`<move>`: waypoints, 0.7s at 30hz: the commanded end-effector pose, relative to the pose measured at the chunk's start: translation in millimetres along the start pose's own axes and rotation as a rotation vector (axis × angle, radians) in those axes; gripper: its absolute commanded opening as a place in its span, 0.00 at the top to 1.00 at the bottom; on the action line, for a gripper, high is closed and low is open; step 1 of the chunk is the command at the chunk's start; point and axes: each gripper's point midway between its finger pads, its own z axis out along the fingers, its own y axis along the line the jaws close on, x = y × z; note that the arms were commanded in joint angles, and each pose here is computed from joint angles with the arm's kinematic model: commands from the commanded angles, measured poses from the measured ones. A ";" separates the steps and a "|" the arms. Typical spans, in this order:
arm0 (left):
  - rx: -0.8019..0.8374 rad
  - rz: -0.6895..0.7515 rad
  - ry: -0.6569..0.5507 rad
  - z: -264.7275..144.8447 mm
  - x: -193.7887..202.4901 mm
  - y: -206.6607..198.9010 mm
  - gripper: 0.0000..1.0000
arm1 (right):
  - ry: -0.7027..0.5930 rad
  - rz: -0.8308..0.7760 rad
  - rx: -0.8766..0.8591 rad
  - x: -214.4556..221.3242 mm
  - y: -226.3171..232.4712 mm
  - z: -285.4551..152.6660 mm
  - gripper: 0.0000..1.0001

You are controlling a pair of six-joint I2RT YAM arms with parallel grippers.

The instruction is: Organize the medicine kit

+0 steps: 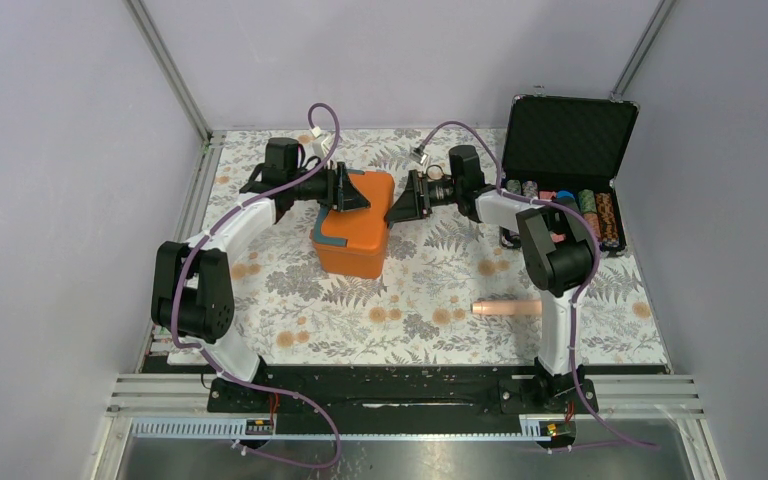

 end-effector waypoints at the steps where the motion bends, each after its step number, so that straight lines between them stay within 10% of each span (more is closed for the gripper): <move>1: -0.026 -0.039 0.037 5.6 17.5 12.8 0.52 | -0.023 -0.134 -0.069 -17.0 45.1 -4.4 0.18; 21: -0.044 -0.042 0.036 7.1 18.3 17.8 0.53 | -0.053 -0.096 -0.004 -13.7 23.8 -28.1 0.32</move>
